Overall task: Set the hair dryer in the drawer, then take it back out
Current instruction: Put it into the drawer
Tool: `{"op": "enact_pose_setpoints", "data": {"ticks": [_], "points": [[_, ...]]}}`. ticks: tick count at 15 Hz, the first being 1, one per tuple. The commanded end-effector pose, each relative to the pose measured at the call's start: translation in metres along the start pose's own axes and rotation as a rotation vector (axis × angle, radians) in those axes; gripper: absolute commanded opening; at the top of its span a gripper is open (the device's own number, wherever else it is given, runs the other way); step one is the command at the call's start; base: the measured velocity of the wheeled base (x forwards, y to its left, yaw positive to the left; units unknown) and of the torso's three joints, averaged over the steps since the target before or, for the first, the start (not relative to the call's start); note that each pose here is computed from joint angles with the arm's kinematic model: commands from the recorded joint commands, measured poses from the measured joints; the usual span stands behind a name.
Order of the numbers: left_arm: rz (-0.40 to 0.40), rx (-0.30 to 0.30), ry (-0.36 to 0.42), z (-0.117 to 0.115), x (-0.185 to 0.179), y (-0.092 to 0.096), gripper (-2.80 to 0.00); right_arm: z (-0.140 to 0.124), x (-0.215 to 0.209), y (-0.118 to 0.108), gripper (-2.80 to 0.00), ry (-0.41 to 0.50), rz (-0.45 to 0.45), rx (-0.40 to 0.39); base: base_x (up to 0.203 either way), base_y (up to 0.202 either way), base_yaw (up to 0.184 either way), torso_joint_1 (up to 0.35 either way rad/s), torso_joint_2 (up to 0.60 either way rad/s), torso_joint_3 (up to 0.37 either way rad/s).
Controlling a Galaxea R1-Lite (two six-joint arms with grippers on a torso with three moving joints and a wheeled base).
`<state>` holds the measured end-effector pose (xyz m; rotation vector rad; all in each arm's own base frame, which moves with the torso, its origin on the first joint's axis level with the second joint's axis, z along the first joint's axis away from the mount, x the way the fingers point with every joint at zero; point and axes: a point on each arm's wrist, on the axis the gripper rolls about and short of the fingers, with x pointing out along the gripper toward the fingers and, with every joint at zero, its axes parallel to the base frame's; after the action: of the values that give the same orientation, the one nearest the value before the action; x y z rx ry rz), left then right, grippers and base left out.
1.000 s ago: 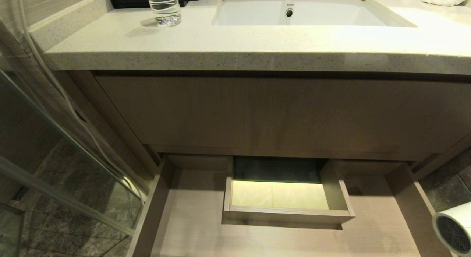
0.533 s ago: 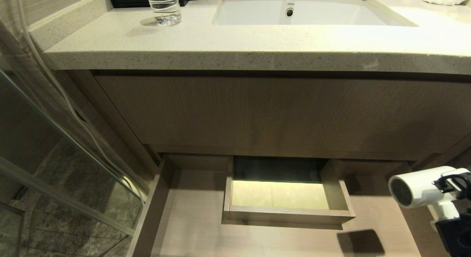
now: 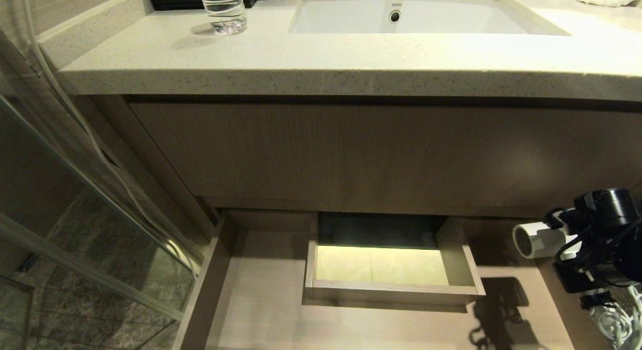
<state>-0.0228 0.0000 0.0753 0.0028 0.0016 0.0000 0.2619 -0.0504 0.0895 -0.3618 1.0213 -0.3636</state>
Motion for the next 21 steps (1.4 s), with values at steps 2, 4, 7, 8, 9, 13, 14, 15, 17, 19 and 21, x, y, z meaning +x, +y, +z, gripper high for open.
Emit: {"op": "enact_pose_setpoints", "data": {"ticks": [2,4,7,8,9,13,14,15,17,19,21], "points": [[0.0,0.0,0.0,0.0,0.0,0.0,-2.8,0.006,0.053,0.005,-2.8,0.114,0.011,-0.036,0.0,0.0,0.0,0.0,0.0,0.0],[0.0,0.0,0.0,0.0,0.0,0.0,-2.8,0.01,0.068,0.009,-2.8,0.132,0.021,-0.049,0.0,0.0,0.0,0.0,0.0,0.0],[0.0,0.0,0.0,0.0,0.0,0.0,-2.8,0.022,0.093,0.016,-2.8,0.133,0.031,-0.056,0.0,0.0,0.0,0.0,0.0,0.0],[0.0,0.0,0.0,0.0,0.0,0.0,-2.8,0.026,0.102,0.019,-2.8,0.132,0.033,-0.058,0.0,0.0,0.0,0.0,0.0,0.0],[0.0,0.0,0.0,0.0,0.0,0.0,-2.8,0.031,0.11,0.02,-2.8,0.126,0.032,-0.057,0.0,0.0,0.0,0.0,0.0,0.0],[0.0,0.0,0.0,0.0,0.0,0.0,-2.8,0.028,0.129,0.029,-2.8,0.154,0.058,-0.104,0.0,0.0,0.0,0.0,0.0,0.0],[0.0,0.0,0.0,0.0,0.0,0.0,-2.8,0.026,0.133,0.032,-2.8,0.165,0.073,-0.115,0.0,0.0,0.0,0.0,0.0,0.0],[0.0,0.0,0.0,0.0,0.0,0.0,-2.8,0.023,0.137,0.034,-2.8,0.175,0.08,-0.122,0.0,0.0,0.0,0.0,0.0,0.0],[0.0,0.0,0.0,0.0,0.0,0.0,-2.8,0.024,0.146,0.037,-2.8,0.185,0.086,-0.135,0.0,0.0,0.0,0.0,0.0,0.0],[0.0,0.0,0.0,0.0,0.0,0.0,-2.8,0.025,0.157,0.041,-2.8,0.187,0.089,-0.154,0.0,0.0,0.0,0.0,0.0,0.0],[0.0,0.0,-0.001,0.0,0.0,0.0,-2.8,0.028,0.169,0.044,-2.8,0.185,0.097,-0.155,0.0,0.0,0.0,0.0,0.0,0.0]]}}
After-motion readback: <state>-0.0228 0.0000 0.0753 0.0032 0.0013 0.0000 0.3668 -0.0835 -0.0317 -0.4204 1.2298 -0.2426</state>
